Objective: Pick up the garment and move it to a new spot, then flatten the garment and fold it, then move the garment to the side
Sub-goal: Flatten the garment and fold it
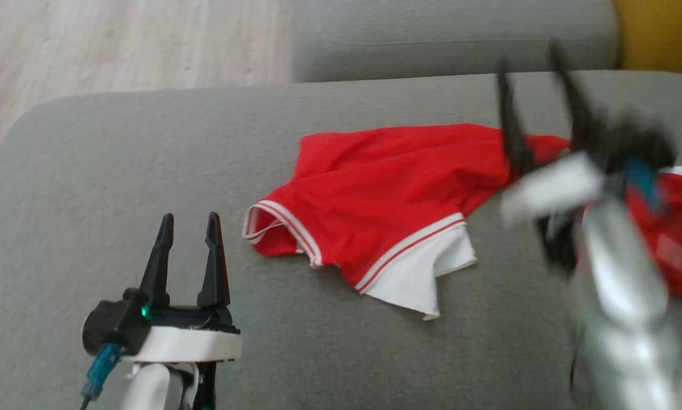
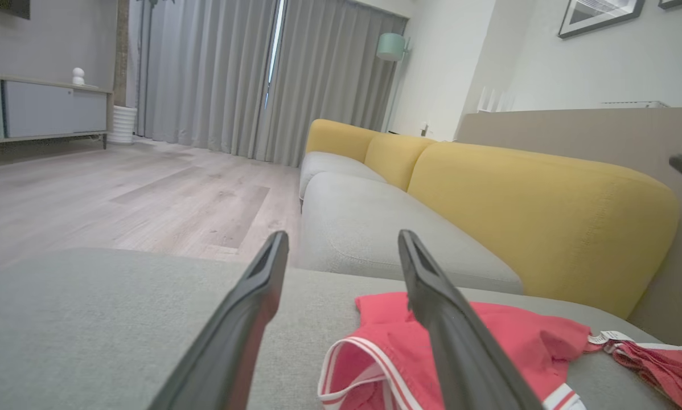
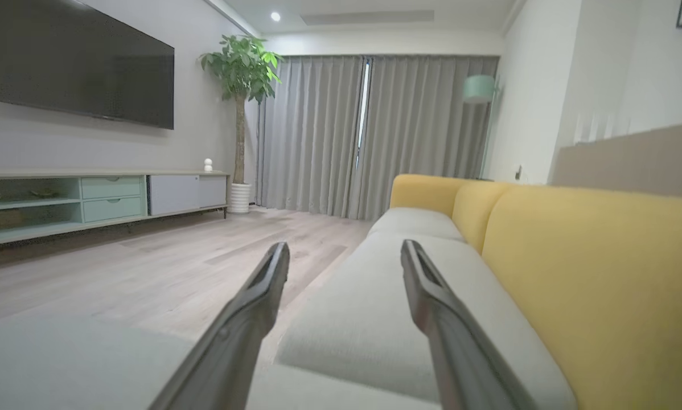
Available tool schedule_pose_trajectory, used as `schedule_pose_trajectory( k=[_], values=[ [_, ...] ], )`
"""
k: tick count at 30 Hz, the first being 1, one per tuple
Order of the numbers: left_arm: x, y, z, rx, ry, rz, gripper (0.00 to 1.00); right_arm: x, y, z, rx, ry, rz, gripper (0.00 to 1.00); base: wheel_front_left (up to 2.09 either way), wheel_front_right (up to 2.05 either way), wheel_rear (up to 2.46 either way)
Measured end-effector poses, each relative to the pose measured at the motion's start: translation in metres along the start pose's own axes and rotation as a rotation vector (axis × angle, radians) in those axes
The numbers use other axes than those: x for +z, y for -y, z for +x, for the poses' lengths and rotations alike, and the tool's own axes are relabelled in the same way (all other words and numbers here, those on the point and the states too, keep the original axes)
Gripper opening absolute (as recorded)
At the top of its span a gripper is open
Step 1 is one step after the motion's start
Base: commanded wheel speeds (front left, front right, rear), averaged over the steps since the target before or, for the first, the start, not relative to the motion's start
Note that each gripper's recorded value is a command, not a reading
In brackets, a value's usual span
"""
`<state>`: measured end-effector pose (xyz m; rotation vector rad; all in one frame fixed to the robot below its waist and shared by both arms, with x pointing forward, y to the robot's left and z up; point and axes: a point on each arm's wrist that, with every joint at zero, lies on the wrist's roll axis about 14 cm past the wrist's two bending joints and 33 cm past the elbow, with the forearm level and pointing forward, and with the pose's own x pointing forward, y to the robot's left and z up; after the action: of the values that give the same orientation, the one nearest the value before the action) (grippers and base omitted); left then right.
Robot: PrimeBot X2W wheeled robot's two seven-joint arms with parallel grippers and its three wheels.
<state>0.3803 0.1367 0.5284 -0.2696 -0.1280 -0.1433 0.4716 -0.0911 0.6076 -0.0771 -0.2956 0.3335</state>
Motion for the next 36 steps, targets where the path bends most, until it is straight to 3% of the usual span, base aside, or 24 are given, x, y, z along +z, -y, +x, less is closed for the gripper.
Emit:
schedule_pose_trajectory(
  k=[6,11,19,25,36],
  values=[
    [-0.005,0.023,0.004,-0.075,-0.012,-0.007,1.00,-0.044,-0.012,-0.104,-0.083,-0.120,0.158,1.00,0.00,0.00,0.00],
    [-0.009,0.033,0.004,-0.105,-0.023,-0.011,1.00,-0.062,-0.016,-0.147,-0.140,-0.194,0.221,1.00,0.00,0.00,0.00],
    [-0.027,0.025,-0.003,-0.084,-0.081,-0.010,1.00,-0.071,-0.015,-0.142,-0.144,-0.213,0.232,1.00,0.00,0.00,0.00],
    [-0.033,0.019,-0.006,-0.065,-0.100,-0.009,1.00,-0.092,-0.033,-0.133,-0.073,-0.282,0.212,1.00,0.00,0.00,0.00],
    [-0.031,-0.008,-0.010,0.016,-0.098,-0.001,1.00,-0.173,-0.118,-0.138,0.200,-0.684,0.276,1.00,0.00,0.00,0.00]
  ],
)
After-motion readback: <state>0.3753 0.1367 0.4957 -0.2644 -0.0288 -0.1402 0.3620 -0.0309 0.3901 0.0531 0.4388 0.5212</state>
